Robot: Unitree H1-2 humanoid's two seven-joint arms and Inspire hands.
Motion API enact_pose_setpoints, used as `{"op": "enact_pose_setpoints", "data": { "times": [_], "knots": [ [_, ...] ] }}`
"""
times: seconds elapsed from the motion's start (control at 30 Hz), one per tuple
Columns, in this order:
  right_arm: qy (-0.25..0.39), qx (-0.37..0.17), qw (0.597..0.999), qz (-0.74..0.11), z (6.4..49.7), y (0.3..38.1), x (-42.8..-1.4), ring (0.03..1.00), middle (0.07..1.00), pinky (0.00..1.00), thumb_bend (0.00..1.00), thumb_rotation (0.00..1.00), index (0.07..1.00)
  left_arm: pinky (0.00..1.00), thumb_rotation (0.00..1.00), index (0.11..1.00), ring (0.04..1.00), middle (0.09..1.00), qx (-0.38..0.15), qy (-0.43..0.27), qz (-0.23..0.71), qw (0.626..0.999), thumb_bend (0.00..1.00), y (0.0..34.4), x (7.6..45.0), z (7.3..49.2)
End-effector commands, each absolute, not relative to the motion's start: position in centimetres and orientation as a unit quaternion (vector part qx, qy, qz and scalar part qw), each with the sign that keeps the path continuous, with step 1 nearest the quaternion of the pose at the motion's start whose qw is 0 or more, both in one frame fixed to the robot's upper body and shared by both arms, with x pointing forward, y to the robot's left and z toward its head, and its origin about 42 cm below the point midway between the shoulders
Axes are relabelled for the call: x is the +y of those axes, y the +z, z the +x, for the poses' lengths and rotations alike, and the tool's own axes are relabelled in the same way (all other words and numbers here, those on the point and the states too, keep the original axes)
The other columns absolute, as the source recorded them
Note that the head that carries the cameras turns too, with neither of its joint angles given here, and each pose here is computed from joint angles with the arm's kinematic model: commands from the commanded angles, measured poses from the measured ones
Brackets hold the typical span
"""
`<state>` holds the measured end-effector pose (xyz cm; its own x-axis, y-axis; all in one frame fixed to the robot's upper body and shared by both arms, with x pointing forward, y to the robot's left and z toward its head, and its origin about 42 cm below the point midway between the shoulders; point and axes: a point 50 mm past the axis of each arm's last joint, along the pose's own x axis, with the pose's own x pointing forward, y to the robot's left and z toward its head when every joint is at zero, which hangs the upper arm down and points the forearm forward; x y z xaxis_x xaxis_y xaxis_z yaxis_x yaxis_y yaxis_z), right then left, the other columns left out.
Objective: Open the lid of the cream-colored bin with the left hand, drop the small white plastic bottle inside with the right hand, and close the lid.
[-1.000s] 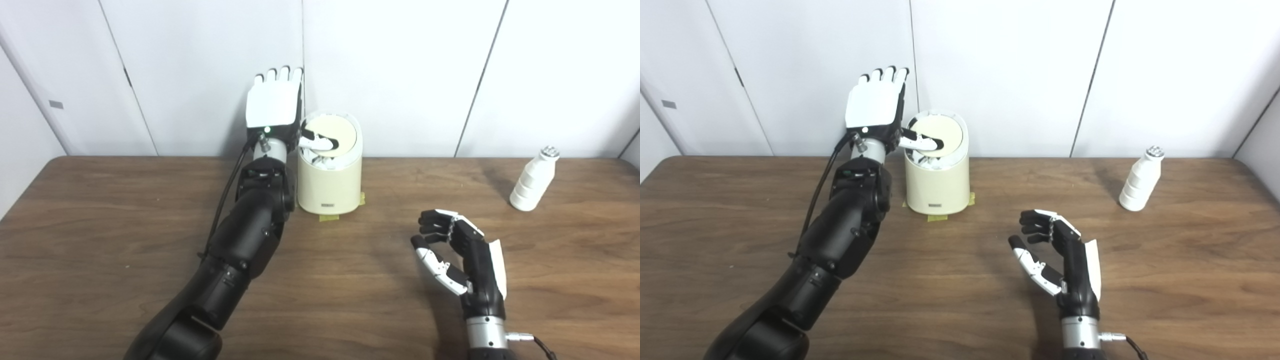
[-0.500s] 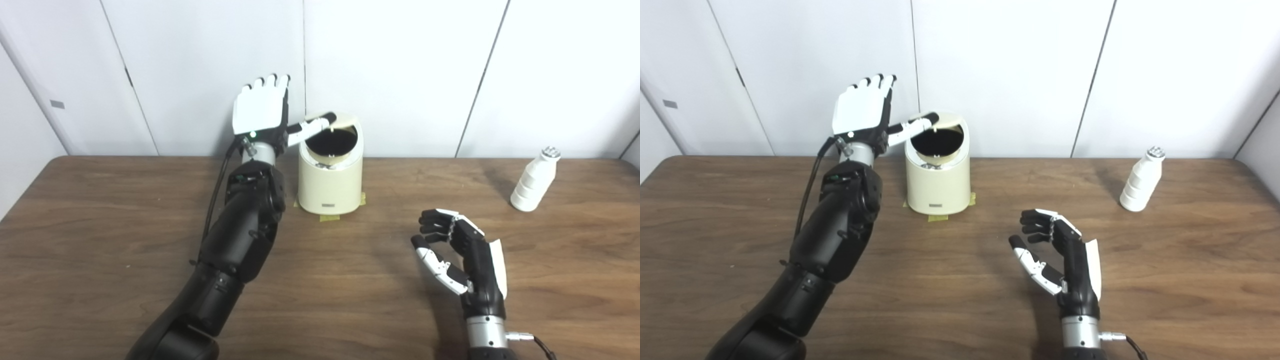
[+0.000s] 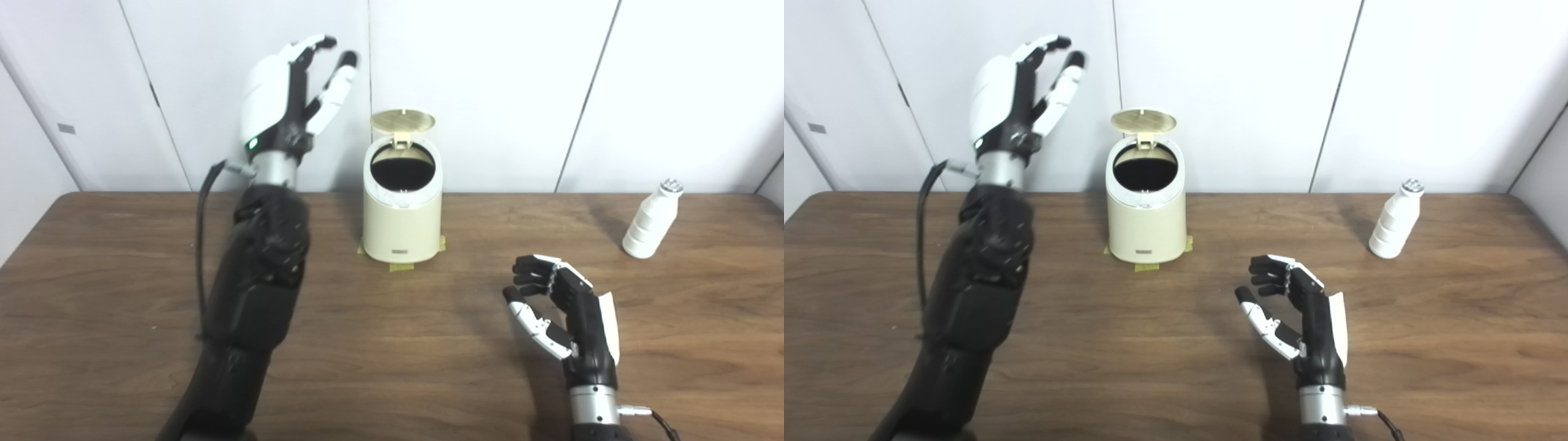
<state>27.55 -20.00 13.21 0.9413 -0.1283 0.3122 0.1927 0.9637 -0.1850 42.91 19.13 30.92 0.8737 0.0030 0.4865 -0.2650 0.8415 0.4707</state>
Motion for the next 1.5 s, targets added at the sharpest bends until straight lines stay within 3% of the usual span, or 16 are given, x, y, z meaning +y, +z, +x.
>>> {"op": "enact_pose_setpoints", "data": {
  "times": [0.0,0.07,0.33,0.6,0.73,0.97,1.27,1.47],
  "knots": [
    [-0.081,-0.183,0.974,-0.106,28.4,14.5,-19.8,0.595,0.616,0.52,0.26,0.25,0.613,0.67,0.78,0.702,0.731,0.729,-0.299,0.052,0.210,0.930,0.21,33.2,19.9,41.9],
    [-0.081,-0.183,0.974,-0.105,28.4,14.5,-19.8,0.597,0.617,0.52,0.26,0.24,0.614,0.66,0.70,0.693,0.720,0.717,-0.296,0.043,0.171,0.939,0.22,32.6,20.7,40.8],
    [-0.082,-0.182,0.974,-0.104,28.4,14.5,-19.8,0.598,0.619,0.52,0.25,0.21,0.613,0.63,0.56,0.687,0.711,0.707,-0.290,0.047,0.115,0.949,0.23,30.6,22.6,37.3],
    [-0.080,-0.184,0.974,-0.101,28.3,14.5,-20.1,0.598,0.622,0.52,0.26,0.18,0.616,0.63,0.56,0.699,0.713,0.713,-0.291,0.071,0.092,0.950,0.24,27.8,23.1,33.2],
    [-0.082,-0.181,0.974,-0.113,28.2,14.6,-20.3,0.605,0.623,0.53,0.25,0.22,0.619,0.62,0.49,0.674,0.698,0.699,-0.278,0.087,0.062,0.955,0.25,25.8,22.7,30.9],
    [-0.079,-0.181,0.973,-0.117,28.2,14.6,-20.8,0.611,0.627,0.53,0.25,0.22,0.623,0.64,0.57,0.687,0.707,0.707,-0.243,0.101,0.039,0.964,0.24,22.8,22.1,28.0],
    [-0.075,-0.184,0.973,-0.117,28.1,14.5,-20.9,0.606,0.621,0.53,0.25,0.23,0.618,0.63,0.49,0.716,0.717,0.729,-0.167,0.105,-0.008,0.980,0.22,17.6,22.3,26.0],
    [-0.075,-0.188,0.972,-0.121,28.1,14.6,-20.9,0.608,0.622,0.53,0.25,0.24,0.621,0.64,0.49,0.721,0.730,0.734,-0.165,0.098,0.011,0.981,0.24,17.1,23.0,25.8]
  ]
}}
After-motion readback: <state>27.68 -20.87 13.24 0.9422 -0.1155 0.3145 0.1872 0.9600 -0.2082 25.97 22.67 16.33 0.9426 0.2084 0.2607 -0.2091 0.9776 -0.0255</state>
